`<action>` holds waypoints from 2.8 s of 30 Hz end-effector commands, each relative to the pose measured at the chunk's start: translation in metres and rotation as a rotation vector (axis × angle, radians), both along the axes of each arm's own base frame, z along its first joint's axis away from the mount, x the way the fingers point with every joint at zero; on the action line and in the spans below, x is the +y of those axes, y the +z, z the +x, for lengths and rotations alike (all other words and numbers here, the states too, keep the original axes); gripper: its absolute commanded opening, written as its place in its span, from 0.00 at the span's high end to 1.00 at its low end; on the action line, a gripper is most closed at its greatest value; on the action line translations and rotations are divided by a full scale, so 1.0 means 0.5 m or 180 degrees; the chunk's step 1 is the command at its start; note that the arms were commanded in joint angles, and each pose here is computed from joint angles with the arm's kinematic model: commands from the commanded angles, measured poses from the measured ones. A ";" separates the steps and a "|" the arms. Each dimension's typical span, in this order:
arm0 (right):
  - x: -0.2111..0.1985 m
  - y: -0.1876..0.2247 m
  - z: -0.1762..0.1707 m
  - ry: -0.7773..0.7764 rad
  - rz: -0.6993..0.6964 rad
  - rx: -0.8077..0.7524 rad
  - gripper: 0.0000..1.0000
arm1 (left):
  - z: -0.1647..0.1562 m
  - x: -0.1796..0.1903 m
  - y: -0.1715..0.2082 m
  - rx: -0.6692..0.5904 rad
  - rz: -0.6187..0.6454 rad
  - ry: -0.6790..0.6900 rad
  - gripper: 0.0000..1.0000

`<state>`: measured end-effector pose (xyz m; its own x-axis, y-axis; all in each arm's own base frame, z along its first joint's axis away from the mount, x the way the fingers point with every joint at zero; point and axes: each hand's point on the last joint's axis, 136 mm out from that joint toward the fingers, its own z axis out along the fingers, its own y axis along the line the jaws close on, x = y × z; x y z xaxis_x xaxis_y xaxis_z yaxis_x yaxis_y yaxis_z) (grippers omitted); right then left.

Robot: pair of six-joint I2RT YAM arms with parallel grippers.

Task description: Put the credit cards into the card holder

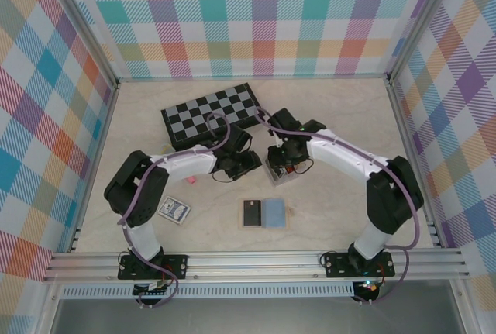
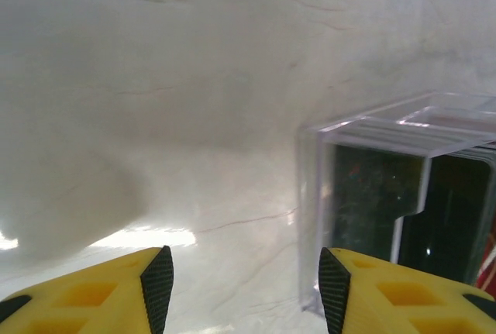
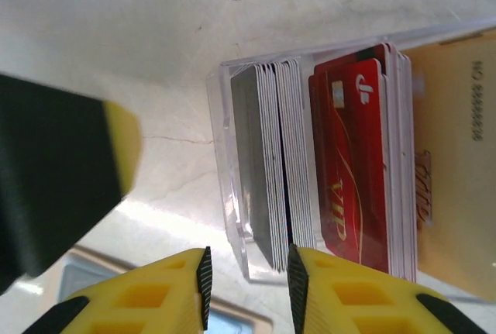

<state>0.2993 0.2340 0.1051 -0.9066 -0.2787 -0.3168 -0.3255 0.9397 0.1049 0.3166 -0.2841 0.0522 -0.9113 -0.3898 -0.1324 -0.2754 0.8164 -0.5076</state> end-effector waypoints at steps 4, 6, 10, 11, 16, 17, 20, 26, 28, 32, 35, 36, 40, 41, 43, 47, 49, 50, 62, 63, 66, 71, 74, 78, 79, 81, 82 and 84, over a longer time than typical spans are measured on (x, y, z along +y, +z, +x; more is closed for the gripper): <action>-0.004 -0.015 0.029 0.0187 -0.0636 -0.0258 0.63 | -0.001 0.067 0.040 -0.0204 0.0021 0.0363 0.45; -0.003 -0.023 0.037 0.0228 -0.0816 -0.0328 0.61 | -0.004 0.082 0.044 -0.0228 0.0035 0.0431 0.45; -0.006 -0.042 0.046 0.0275 -0.1070 -0.0361 0.61 | -0.009 0.106 0.051 -0.0282 0.0075 0.0544 0.45; -0.008 -0.048 0.047 0.0273 -0.1105 -0.0357 0.60 | -0.010 0.112 0.053 -0.0299 0.0083 0.0578 0.45; -0.002 -0.064 0.046 0.0330 -0.1183 -0.0347 0.59 | -0.015 0.133 0.062 -0.0363 0.0089 0.0707 0.45; -0.002 -0.067 0.048 0.0334 -0.1204 -0.0349 0.59 | -0.016 0.136 0.063 -0.0374 0.0084 0.0724 0.45; -0.005 -0.073 0.050 0.0346 -0.1315 -0.0371 0.59 | -0.019 0.142 0.065 -0.0383 0.0092 0.0750 0.45; -0.022 -0.047 0.063 0.0293 -0.1528 -0.0567 0.59 | -0.024 0.142 0.064 -0.0370 0.0082 0.0735 0.44; -0.022 -0.042 0.062 0.0290 -0.1511 -0.0586 0.60 | -0.023 0.141 0.066 -0.0373 0.0075 0.0734 0.44; -0.022 -0.035 0.061 0.0269 -0.1480 -0.0603 0.66 | -0.023 0.139 0.065 -0.0366 0.0062 0.0728 0.44; -0.023 -0.031 0.060 0.0251 -0.1474 -0.0605 0.69 | -0.024 0.138 0.062 -0.0350 0.0062 0.0721 0.44; -0.023 -0.029 0.060 0.0249 -0.1466 -0.0611 0.70 | -0.024 0.138 0.063 -0.0352 0.0057 0.0720 0.44; -0.025 -0.024 0.059 0.0247 -0.1457 -0.0625 0.73 | -0.025 0.136 0.061 -0.0338 0.0046 0.0714 0.44; -0.025 -0.022 0.060 0.0246 -0.1456 -0.0632 0.74 | -0.024 0.135 0.061 -0.0340 0.0041 0.0712 0.44; -0.026 -0.020 0.059 0.0242 -0.1456 -0.0639 0.75 | -0.024 0.135 0.061 -0.0338 0.0042 0.0713 0.44; -0.029 -0.018 0.059 0.0243 -0.1472 -0.0645 0.77 | -0.025 0.134 0.060 -0.0331 0.0039 0.0711 0.44; -0.029 -0.015 0.061 0.0235 -0.1477 -0.0665 0.77 | -0.025 0.133 0.060 -0.0330 0.0033 0.0707 0.44; -0.030 -0.014 0.061 0.0231 -0.1480 -0.0671 0.78 | -0.024 0.133 0.061 -0.0333 0.0034 0.0710 0.44; -0.009 -0.046 0.046 0.0338 -0.1329 -0.0447 0.62 | -0.025 0.129 0.056 -0.0313 0.0009 0.0684 0.44; -0.009 -0.052 0.046 0.0344 -0.1346 -0.0429 0.61 | -0.024 0.128 0.058 -0.0317 0.0004 0.0684 0.44; -0.015 -0.070 0.050 0.0329 -0.1430 -0.0402 0.61 | -0.022 0.127 0.057 -0.0313 0.0011 0.0682 0.44; -0.033 -0.082 0.061 0.0261 -0.1649 -0.0447 0.60 | -0.021 0.123 0.054 -0.0295 0.0013 0.0660 0.44; -0.039 -0.072 0.067 0.0235 -0.1710 -0.0504 0.60 | -0.020 0.122 0.055 -0.0294 0.0013 0.0657 0.44; -0.045 -0.037 0.076 0.0206 -0.1724 -0.0658 0.63 | -0.019 0.121 0.057 -0.0299 0.0007 0.0654 0.43; -0.045 -0.030 0.077 0.0205 -0.1714 -0.0688 0.64 | -0.019 0.121 0.058 -0.0300 0.0003 0.0658 0.43; -0.049 -0.018 0.078 0.0189 -0.1716 -0.0743 0.66 | -0.020 0.121 0.059 -0.0302 0.0000 0.0654 0.43; -0.051 -0.016 0.079 0.0190 -0.1715 -0.0746 0.67 | -0.020 0.122 0.059 -0.0303 -0.0002 0.0658 0.43; -0.053 -0.013 0.078 0.0189 -0.1723 -0.0749 0.69 | -0.020 0.121 0.061 -0.0307 -0.0007 0.0654 0.43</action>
